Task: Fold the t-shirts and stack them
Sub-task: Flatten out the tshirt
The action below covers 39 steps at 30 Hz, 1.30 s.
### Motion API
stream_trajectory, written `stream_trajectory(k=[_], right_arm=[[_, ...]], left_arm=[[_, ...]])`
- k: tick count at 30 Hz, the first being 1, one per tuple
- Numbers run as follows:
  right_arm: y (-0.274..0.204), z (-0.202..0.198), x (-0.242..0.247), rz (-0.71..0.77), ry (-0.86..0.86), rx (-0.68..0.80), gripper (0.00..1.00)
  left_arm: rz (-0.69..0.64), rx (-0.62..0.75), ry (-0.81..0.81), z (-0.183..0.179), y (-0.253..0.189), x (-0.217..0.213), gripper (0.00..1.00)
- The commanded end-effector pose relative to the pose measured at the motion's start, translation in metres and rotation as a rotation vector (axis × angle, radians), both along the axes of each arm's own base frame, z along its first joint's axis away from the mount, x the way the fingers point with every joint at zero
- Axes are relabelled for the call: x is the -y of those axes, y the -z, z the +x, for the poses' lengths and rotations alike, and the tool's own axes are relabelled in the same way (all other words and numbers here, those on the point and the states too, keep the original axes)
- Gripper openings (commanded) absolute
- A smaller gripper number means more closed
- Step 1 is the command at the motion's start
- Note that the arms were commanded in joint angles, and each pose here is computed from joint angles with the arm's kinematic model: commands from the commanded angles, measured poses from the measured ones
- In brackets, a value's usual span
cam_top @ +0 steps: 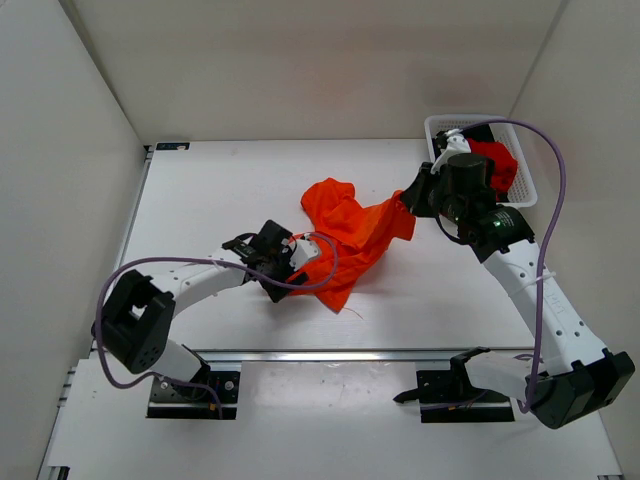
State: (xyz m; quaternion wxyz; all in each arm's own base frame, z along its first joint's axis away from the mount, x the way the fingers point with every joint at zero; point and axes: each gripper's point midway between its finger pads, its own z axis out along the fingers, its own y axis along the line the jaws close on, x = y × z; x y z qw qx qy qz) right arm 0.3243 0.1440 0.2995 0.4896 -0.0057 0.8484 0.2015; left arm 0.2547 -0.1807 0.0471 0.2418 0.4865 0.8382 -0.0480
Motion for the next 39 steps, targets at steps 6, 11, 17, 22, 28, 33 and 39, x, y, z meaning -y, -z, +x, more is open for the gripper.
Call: stream_trajectory(k=[6,11,17,22,28,33,39], right_arm=[[-0.028,0.002,0.001,0.049,-0.007,0.104,0.00],[-0.023,0.003,0.003,0.062,-0.012,0.090,0.00],[-0.026,0.020,0.009,0.084,-0.031,0.086,0.00],[-0.114,0.070,0.036,-0.031,0.011,0.243,0.01],[-0.225,0.078,0.080,0.024,0.100,0.503,0.00],[-0.180,0.038,0.056,0.009,0.036,0.424,0.00],[-0.012,-0.027,0.020,0.082,-0.014,0.071,0.00]], left_arm=[[0.001,-0.090,0.007,-0.002,0.018,0.003,0.56],[-0.045,-0.107,-0.050,-0.002,0.006,0.007,0.04],[-0.236,0.119,-0.308,0.083,-0.090,-0.012,0.00],[-0.430,0.548,-0.563,0.189,-0.277,-0.075,0.00],[-0.530,0.947,-0.634,0.189,-0.447,-0.124,0.00],[-0.432,0.892,-0.514,0.139,-0.396,-0.107,0.00],[-0.276,0.680,-0.517,0.064,-0.256,-0.122,0.00]])
